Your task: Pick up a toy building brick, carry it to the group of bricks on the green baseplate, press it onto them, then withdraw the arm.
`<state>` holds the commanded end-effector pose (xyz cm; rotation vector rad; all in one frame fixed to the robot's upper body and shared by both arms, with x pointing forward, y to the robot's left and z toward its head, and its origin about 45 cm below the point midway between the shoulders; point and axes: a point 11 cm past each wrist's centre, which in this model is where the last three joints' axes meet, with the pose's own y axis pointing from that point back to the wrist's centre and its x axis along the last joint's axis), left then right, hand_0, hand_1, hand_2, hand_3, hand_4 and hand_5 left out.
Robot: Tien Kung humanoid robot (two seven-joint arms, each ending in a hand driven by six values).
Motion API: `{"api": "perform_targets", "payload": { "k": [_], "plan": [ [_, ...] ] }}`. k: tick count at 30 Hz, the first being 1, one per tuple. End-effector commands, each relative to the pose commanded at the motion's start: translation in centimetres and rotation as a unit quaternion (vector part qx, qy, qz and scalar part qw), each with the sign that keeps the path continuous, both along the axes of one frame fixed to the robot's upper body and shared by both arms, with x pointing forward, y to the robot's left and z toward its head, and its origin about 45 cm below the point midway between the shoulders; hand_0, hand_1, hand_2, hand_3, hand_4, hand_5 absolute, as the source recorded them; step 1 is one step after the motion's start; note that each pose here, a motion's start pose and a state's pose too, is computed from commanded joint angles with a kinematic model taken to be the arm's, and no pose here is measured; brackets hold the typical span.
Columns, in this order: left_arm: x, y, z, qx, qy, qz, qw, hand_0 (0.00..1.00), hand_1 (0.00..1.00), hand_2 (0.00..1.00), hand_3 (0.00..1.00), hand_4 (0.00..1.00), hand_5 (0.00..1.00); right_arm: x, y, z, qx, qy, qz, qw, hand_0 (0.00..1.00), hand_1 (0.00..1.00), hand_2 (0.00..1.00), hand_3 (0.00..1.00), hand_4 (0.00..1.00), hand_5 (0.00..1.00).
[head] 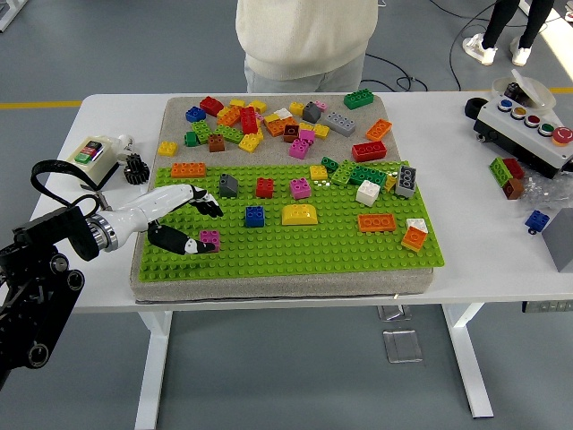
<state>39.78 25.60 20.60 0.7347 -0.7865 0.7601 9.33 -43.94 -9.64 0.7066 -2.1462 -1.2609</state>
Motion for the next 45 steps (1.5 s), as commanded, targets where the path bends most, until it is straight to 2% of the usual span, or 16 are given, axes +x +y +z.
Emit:
{"api": "perform_targets", "payload": {
  "k": [4,5,11,13,24,45],
  "plan": [
    [-0.49,0.0,-0.5,0.0,0.006,-0.009,1.0,0.86,0.789,0.771,0.594,0.998,0.474,0.0,0.0,0.0,0.0,0.0,0.0,1.0,0.729,0.657,0.703,0.57,0.908,0.499],
    [-0.56,0.0,-0.6,0.0,0.008,-0.01,1.0,0.998,0.903,0.872,0.599,0.998,0.568,0.0,0.0,0.0,0.0,0.0,0.0,1.0,0.73,0.657,0.703,0.57,0.908,0.499],
    [-0.81,0.2,-1.4,-0.002,0.019,-0.01,1.0,0.998,0.903,0.872,0.599,0.998,0.568,0.0,0.0,0.0,0.001,0.001,0.001,1.0,0.73,0.657,0.703,0.57,0.908,0.499],
    [-0.83,0.2,-1.6,-0.002,0.02,-0.008,1.0,0.998,0.929,0.891,0.598,0.998,0.605,0.0,0.0,0.0,0.001,0.001,0.001,1.0,0.729,0.657,0.703,0.571,0.908,0.499],
    [-0.57,1.0,-2.5,0.0,0.021,0.004,1.0,0.998,0.935,0.897,0.599,0.998,0.645,0.1,0.1,0.0,0.002,0.002,0.002,1.0,0.728,0.657,0.704,0.57,0.909,0.499],
    [-0.75,1.5,-3.5,-0.002,0.035,0.014,0.999,0.998,0.931,0.891,0.598,0.998,0.647,0.0,0.1,0.0,0.004,0.002,0.002,1.0,0.729,0.657,0.703,0.57,0.908,0.499]
  ]
}}
